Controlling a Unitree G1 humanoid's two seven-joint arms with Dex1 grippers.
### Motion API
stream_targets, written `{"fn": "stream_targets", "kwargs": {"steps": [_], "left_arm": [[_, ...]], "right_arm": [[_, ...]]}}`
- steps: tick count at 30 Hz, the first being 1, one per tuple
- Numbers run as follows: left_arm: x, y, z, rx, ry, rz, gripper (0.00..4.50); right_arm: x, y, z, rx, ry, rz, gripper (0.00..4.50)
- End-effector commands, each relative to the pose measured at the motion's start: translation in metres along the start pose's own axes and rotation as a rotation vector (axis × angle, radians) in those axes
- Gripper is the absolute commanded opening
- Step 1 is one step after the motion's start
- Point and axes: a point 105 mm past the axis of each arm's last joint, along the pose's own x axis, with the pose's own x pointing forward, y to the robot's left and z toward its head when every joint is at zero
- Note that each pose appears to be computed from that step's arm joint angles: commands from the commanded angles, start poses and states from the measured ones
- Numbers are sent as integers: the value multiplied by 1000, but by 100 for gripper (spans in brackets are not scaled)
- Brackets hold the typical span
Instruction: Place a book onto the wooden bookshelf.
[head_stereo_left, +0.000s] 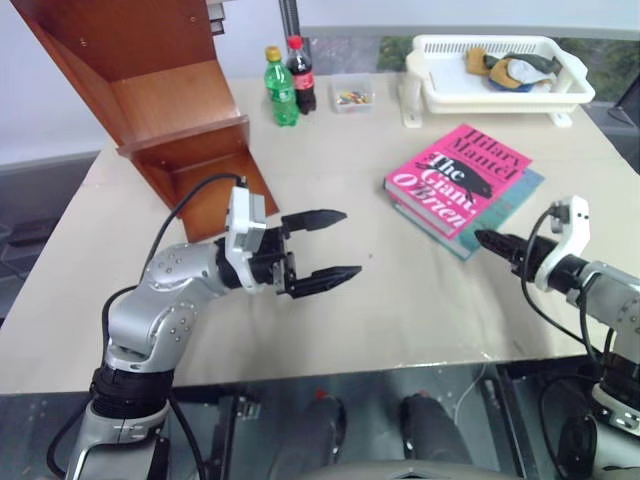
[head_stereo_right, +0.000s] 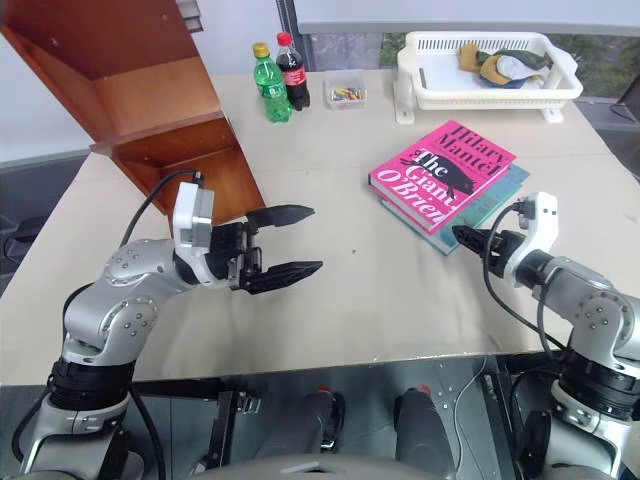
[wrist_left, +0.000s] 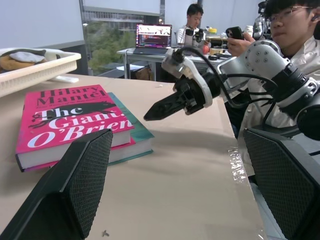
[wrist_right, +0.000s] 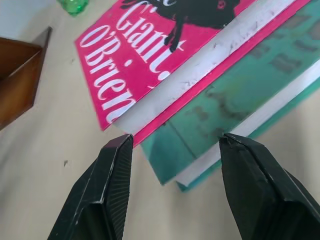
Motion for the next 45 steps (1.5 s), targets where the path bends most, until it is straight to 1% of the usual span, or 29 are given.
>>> {"fn": "stream_targets", "kwargs": {"steps": [1, 8, 11, 16, 17, 20, 22, 24, 29, 35, 38, 42, 45], "left_arm": [[-3, -1, 9, 47, -2, -6, 450], [-3, -2, 9, 44, 1, -2, 450], [-2, 0, 11, 47, 3, 3, 450], [-3, 0, 12, 50, 7, 8, 450], [-3, 0, 12, 50, 7, 8, 450], [-4, 0, 12, 51, 9, 10, 450], [-4, 0, 13, 51, 11, 11, 450], [-5, -1, 13, 51, 12, 12, 450], [-5, -1, 13, 50, 15, 13, 450], [-4, -1, 13, 47, 15, 14, 450], [-5, -1, 12, 42, 15, 15, 450], [-5, 0, 11, 38, 14, 14, 450], [-5, 1, 12, 36, 12, 14, 450]], "right_arm": [[1, -6, 1, 3, -14, -37, 278], [14, -6, -4, -17, 17, -23, 278], [22, -4, -8, -61, 45, -5, 278], [26, -6, -16, -157, 97, 15, 278], [26, -6, -18, -181, 109, 21, 224], [25, -5, -24, -267, 153, 56, 131], [24, -4, -29, -321, 184, 85, 53], [22, -4, -33, -366, 212, 114, 18], [19, -6, -36, -426, 247, 153, 18], [17, -13, -28, -420, 239, 149, 18], [13, -10, -25, -394, 242, 182, 18], [6, -2, -19, -301, 244, 252, 18], [-2, 3, -15, -254, 275, 305, 18]]}}
